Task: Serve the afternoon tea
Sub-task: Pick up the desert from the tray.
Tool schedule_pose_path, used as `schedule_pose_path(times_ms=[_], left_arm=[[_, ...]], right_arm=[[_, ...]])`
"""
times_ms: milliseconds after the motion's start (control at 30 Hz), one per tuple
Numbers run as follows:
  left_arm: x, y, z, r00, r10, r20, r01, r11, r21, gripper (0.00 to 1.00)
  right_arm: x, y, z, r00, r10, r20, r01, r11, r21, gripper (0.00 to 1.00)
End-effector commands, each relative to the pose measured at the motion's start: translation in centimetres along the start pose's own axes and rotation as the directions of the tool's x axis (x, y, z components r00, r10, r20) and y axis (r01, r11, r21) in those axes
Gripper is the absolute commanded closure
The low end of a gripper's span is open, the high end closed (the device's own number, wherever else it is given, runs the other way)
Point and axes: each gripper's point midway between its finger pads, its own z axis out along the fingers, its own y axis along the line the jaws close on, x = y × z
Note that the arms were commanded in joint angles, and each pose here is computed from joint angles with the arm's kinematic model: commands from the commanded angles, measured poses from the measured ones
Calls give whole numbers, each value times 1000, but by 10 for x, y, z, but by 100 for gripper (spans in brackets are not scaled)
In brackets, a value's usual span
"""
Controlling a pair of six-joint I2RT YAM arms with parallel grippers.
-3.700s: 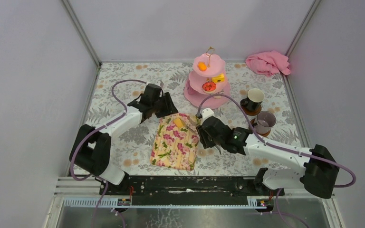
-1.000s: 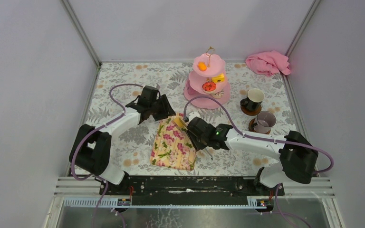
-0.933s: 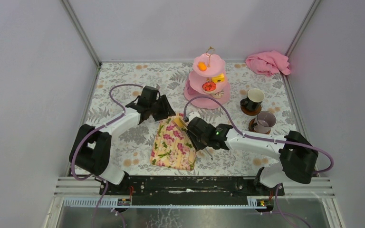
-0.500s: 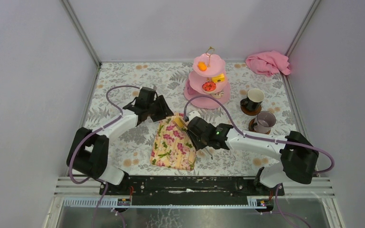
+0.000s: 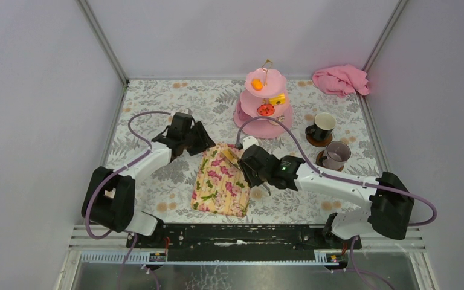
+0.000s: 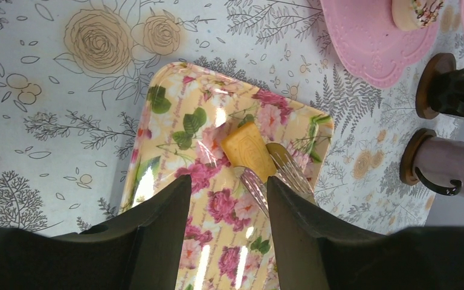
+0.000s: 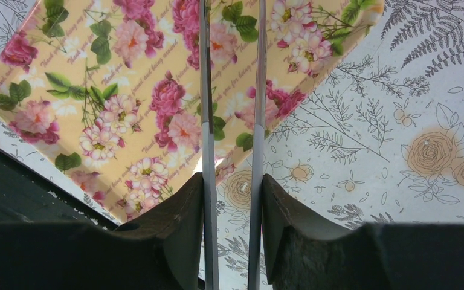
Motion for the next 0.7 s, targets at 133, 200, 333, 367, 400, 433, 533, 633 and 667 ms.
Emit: schedule_pose_path(times_ms=[133, 200, 333, 367, 400, 433, 533, 633, 667], left_arm=[[-13, 1, -2, 998, -21, 67, 21, 1000, 12, 43], [-15, 2, -3, 997, -21, 71, 21, 1000, 8, 43], [-12, 7, -2, 997, -29, 69, 29, 1000, -1, 43], [-10, 9, -1, 997, -33, 65, 34, 999, -5, 43], [-9, 11, 0, 997, -39, 62, 39, 999, -7, 43], [-7, 13, 0, 997, -44, 60, 45, 999, -8, 43], [-6, 15, 0, 997, -50, 60, 51, 999, -11, 43], [-8, 17, -3, 996, -51, 69, 52, 999, -16, 43], [-9, 18, -4, 996, -52, 73, 53, 998, -17, 43]], right_arm=[[-44, 0, -31, 988, 37, 147, -37, 999, -5, 100], [-52, -2, -41, 984, 44, 174, -44, 999, -2, 100], [-68, -8, -61, 973, 54, 226, -59, 998, 17, 100], [-72, -9, -65, 970, 55, 236, -62, 998, 22, 100], [-77, -11, -71, 966, 60, 252, -69, 997, 28, 100], [-82, -13, -76, 961, 64, 269, -76, 996, 35, 100], [-98, -19, -94, 945, 75, 320, -96, 994, 53, 100], [-116, -24, -115, 924, 85, 373, -118, 991, 67, 100], [-121, -27, -121, 917, 87, 389, -126, 989, 78, 100]])
